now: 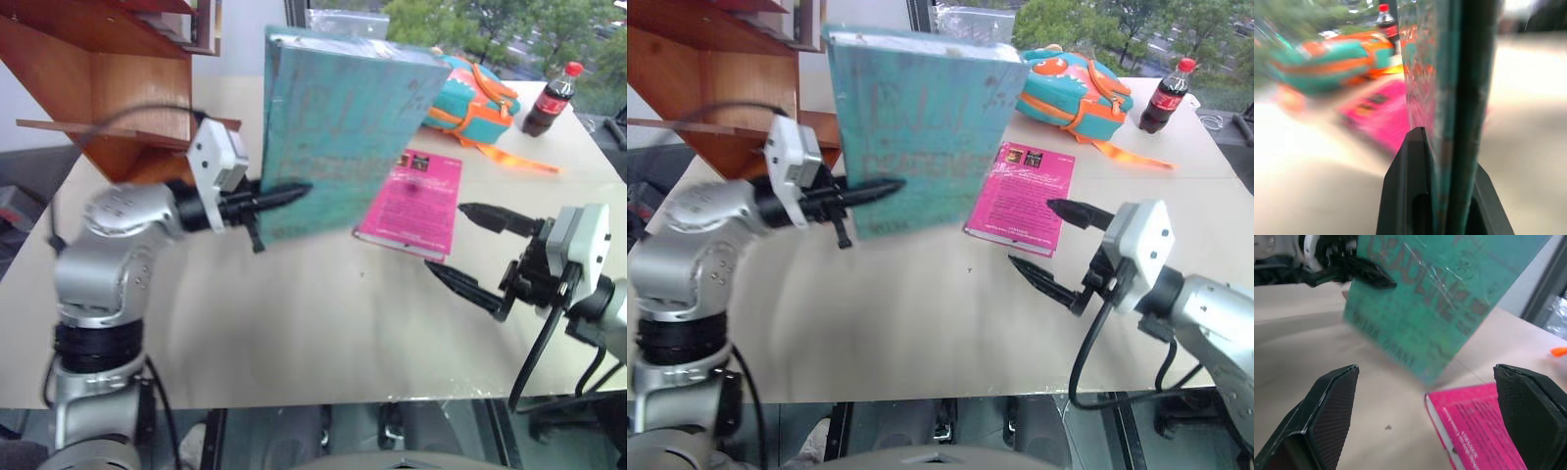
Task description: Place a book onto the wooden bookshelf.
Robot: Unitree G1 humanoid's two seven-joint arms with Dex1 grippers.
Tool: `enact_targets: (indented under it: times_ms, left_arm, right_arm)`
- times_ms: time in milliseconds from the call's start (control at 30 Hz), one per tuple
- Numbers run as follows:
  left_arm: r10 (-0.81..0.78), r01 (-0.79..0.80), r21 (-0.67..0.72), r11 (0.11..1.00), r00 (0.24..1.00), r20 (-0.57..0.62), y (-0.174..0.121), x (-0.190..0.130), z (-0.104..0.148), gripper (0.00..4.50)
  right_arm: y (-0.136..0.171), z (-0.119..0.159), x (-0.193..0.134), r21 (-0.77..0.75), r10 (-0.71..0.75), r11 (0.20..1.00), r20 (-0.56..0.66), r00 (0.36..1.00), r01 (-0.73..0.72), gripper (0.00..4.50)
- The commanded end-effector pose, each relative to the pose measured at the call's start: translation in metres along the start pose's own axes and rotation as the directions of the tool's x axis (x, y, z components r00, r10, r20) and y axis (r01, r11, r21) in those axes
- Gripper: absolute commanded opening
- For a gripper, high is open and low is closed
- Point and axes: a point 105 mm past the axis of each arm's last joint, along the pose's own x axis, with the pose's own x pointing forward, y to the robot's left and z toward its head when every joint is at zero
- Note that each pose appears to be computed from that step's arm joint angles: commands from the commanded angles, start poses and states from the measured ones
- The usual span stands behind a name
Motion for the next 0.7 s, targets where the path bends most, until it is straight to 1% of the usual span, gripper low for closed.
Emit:
enact_targets:
  times_ms: [33, 133, 167, 200, 233, 333, 400, 467, 567, 700]
  left_arm:
    - [0.026, -0.018, 0.352, 0.936, 0.999, -0.019, 0.013, -0.022, 0.043, 0.03]
    - [0.06, 0.006, 0.441, 0.897, 0.989, -0.135, 0.022, -0.045, 0.048, 0.03]
    - [0.097, 0.001, 0.466, 0.885, 0.977, -0.188, 0.028, -0.056, 0.047, 0.03]
    - [0.15, 0.002, 0.502, 0.865, 0.954, -0.261, 0.038, -0.073, 0.044, 0.03]
    - [0.183, 0.008, 0.525, 0.851, 0.933, -0.31, 0.044, -0.084, 0.042, 0.03]
    - [0.275, 0.036, 0.605, 0.795, 0.868, -0.413, 0.064, -0.115, 0.033, 0.03]
    - [0.312, 0.06, 0.642, 0.764, 0.836, -0.451, 0.075, -0.129, 0.025, 0.03]
    - [0.342, 0.073, 0.672, 0.737, 0.818, -0.463, 0.085, -0.137, 0.014, 0.03]
    - [0.351, 0.114, 0.698, 0.707, 0.8, -0.486, 0.095, -0.144, -0.003, 0.03]
    - [0.404, 0.11, 0.72, 0.685, 0.765, -0.501, 0.117, -0.156, -0.022, 0.03]
  right_arm:
    - [-0.002, 0.003, 0.004, -0.018, 0.058, 0.998, 0.018, 0.998, -0.057, 4.5]
    - [-0.005, 0.001, 0.008, -0.03, 0.082, 0.996, 0.02, 0.996, -0.081, 4.5]
    - [-0.006, 0.003, 0.01, -0.031, 0.089, 0.996, 0.029, 0.996, -0.088, 4.5]
    - [-0.008, 0.004, 0.012, -0.033, 0.097, 0.995, 0.039, 0.995, -0.095, 4.5]
    - [-0.009, 0.006, 0.013, -0.033, 0.102, 0.994, 0.047, 0.994, -0.1, 4.5]
    - [-0.011, 0.007, 0.019, -0.037, 0.136, 0.99, 0.063, 0.989, -0.133, 4.5]
    - [-0.011, 0.008, 0.024, -0.042, 0.157, 0.987, 0.076, 0.985, -0.154, 4.5]
    - [-0.011, 0.008, 0.029, -0.048, 0.169, 0.985, 0.085, 0.982, -0.166, 4.5]
    - [-0.01, 0.009, 0.034, -0.063, 0.183, 0.982, 0.099, 0.978, -0.177, 4.5]
    - [-0.007, 0.014, 0.038, -0.072, 0.191, 0.98, 0.122, 0.974, -0.183, 4.5]
